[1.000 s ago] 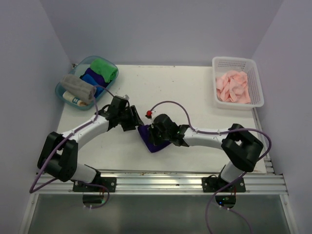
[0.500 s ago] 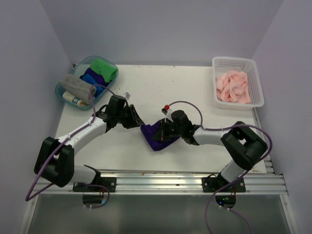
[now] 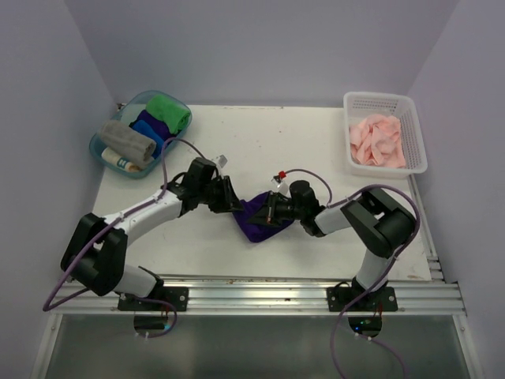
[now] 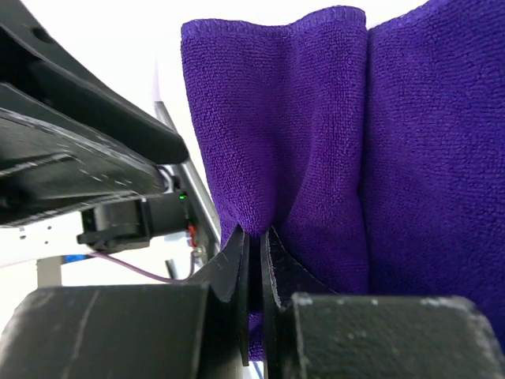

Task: Roll the towels
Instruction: Roll the towel

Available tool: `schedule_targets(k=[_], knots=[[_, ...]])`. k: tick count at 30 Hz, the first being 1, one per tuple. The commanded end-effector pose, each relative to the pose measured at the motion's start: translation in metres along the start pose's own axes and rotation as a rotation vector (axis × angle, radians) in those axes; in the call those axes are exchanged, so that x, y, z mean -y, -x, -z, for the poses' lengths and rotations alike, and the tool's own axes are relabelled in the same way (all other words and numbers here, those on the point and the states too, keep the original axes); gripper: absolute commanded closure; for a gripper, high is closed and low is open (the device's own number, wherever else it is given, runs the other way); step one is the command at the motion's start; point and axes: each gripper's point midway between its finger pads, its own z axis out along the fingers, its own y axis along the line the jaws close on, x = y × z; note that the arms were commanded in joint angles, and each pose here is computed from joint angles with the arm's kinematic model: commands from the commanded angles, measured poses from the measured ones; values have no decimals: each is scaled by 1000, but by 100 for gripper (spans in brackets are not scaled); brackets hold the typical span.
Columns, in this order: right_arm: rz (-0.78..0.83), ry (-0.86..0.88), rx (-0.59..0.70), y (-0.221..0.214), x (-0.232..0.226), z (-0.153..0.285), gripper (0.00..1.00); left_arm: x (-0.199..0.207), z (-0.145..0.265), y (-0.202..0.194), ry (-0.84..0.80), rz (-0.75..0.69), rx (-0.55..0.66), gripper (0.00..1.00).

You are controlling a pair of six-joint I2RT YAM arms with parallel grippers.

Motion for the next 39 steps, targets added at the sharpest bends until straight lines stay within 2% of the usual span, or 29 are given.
schedule_targets(k=[1,13,24,25,27,28,31,33,34,39], knots=[[-33,110,5,3,-16,3,100,20,-5,16,-61,-55,37,72],[-125,178,12,3,-8,6,100,23,-27,23,-62,-80,18,74],[-142,154,43,6,-2,10,100,-18,-76,1,16,-44,-67,79],[-146,130,44,3,3,11,89,-22,-81,-4,23,-39,-86,80],[-140,103,58,3,6,14,79,-26,-85,-8,29,-37,-104,80],[-126,69,71,3,8,17,69,-29,-86,-12,38,-34,-119,80],[-63,-39,94,4,13,27,56,-33,-86,-16,49,-39,-136,80],[-3,-111,94,3,13,32,51,-35,-86,-18,55,-42,-146,80],[68,-200,107,9,15,40,46,-37,-87,-21,60,-40,-155,80],[310,-374,69,7,-3,52,41,-37,-89,-22,54,-41,-169,80]])
